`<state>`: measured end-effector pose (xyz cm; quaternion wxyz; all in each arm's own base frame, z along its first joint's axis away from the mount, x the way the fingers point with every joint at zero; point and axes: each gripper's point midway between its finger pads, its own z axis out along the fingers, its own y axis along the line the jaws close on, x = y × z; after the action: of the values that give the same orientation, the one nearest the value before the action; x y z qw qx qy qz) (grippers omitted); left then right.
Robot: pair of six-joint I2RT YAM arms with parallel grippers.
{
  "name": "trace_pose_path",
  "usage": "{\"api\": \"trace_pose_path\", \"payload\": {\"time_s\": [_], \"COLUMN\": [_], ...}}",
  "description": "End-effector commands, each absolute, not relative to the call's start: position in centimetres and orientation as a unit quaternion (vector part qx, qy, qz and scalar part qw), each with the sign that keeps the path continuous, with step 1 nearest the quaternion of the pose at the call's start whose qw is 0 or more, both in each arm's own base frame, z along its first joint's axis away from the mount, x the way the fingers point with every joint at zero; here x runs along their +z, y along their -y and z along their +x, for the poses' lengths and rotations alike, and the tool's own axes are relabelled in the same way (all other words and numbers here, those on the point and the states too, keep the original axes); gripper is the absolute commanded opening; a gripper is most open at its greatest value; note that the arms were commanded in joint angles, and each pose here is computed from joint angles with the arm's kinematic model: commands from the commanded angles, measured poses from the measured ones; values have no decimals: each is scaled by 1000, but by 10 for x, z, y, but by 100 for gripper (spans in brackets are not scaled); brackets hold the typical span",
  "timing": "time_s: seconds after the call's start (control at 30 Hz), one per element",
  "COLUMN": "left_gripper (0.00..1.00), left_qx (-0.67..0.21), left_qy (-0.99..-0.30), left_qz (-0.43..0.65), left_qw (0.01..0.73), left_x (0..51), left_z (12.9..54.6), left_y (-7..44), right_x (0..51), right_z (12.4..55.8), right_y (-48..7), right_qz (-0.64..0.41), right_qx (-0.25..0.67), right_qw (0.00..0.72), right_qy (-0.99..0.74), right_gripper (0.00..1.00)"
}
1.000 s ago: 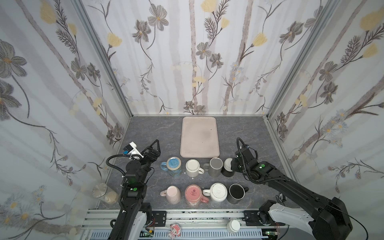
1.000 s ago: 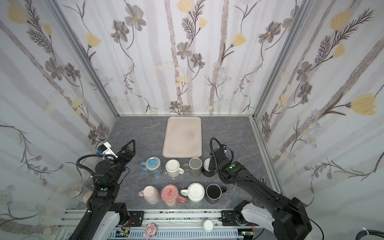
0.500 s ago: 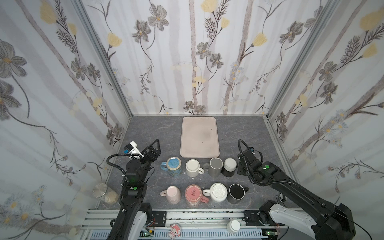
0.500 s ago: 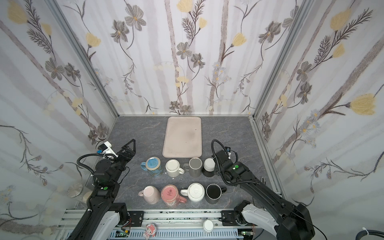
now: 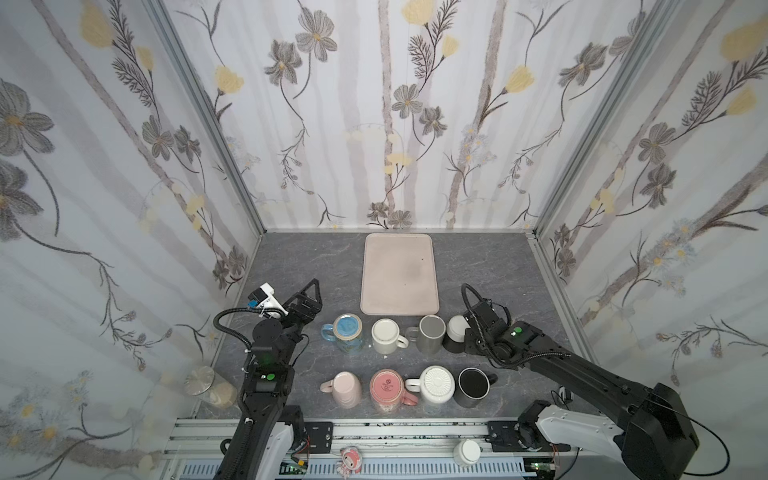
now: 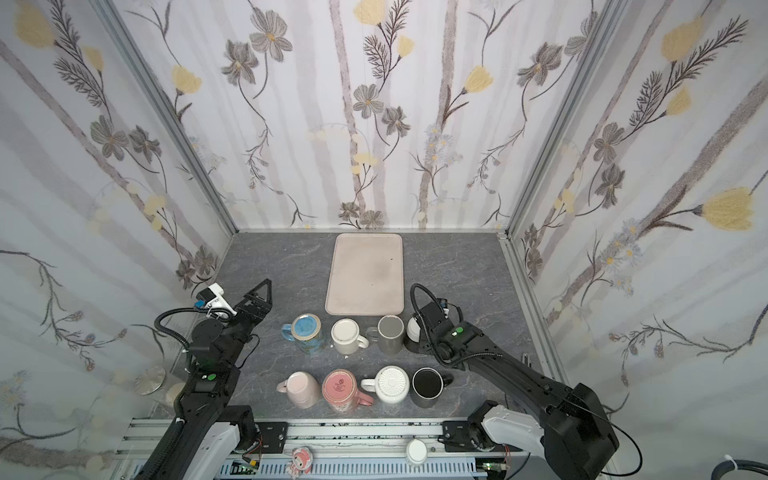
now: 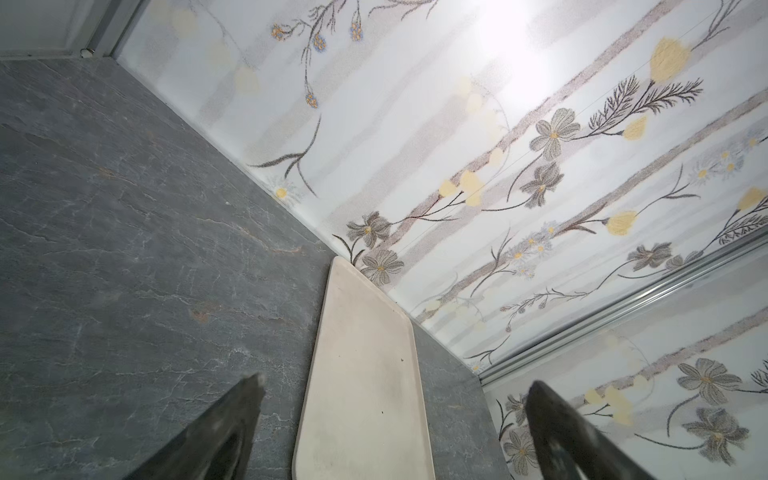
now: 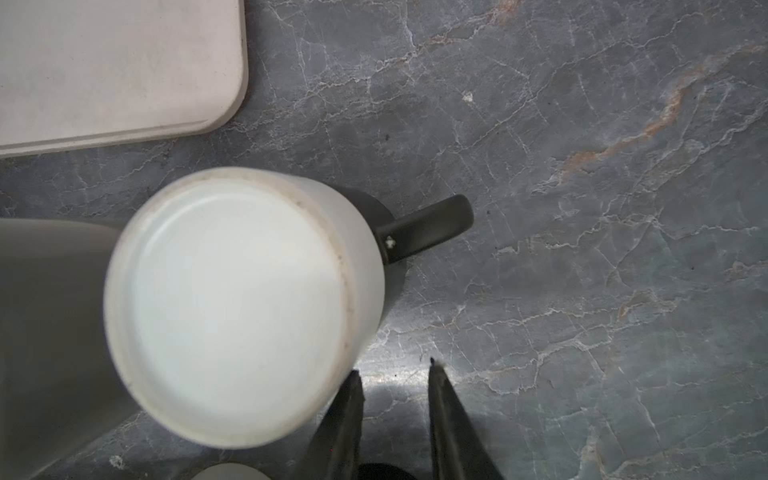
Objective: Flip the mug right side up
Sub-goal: 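Move the right gripper over the white mug while the left arm rises, then close the right gripper on the white-and-black mug's body and lift it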
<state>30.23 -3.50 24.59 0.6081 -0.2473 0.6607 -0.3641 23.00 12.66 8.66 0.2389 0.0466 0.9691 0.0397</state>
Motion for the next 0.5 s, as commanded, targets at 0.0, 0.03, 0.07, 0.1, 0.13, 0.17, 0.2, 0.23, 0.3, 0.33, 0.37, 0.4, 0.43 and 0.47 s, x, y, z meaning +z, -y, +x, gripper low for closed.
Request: {"api": "trace_pose_path", "payload": {"time_s": [0.0,0.03,0.07,0.1,0.13,0.17,0.2,0.23,0.3,0.33,0.37,0.4,0.43,0.47], "left_gripper": [100,100,100,100,100,100,100,100,100,100,100,100,100,100], "left_qx": [-367,-367,-367,-367,-367,-367,-367,-367,-367,-367,-367,-367,-368,-368], "left_qy": [-654,-655,-655,-655,-655,-655,-655,-656,-657,-658,-657,-658,-658,-657], "left_qz": [-243,-244,-245,-244,-244,-244,-244,-245,-244,-244,-244,-244,-244,-245], "left_qw": [616,615,614,614,614,614,613,612,612,611,611,611,610,611], "left_x": [250,250,249,249,249,249,249,248,248,247,248,248,248,248], "left_z": [303,303,303,303,303,303,303,303,304,304,304,304,304,304], "left_y": [35,35,35,35,35,35,35,35,36,36,36,36,36,36], "right_x": [94,94,94,95,96,97,97,98,103,107,113,120,126,134], "right_z": [242,244,245,246,248,249,250,252,254,255,256,258,261,264], "right_y": [-144,-147,-153,-157,-160,-164,-165,-166,-167,-168,-166,-165,-162,-160], "right_qz": [50,48,39,32,27,19,15,11,-5,-13,-20,-25,-24,-29], "right_qx": [79,85,96,104,112,119,121,119,118,118,117,117,113,114], "right_qw": [260,262,263,265,268,271,274,277,284,291,302,317,333,352], "right_qy": [-961,-960,-959,-958,-957,-955,-954,-953,-951,-949,-946,-941,-936,-929], "right_gripper": [31,32,33,34,35,36,38,39,41,43,46,52,59,69]}}
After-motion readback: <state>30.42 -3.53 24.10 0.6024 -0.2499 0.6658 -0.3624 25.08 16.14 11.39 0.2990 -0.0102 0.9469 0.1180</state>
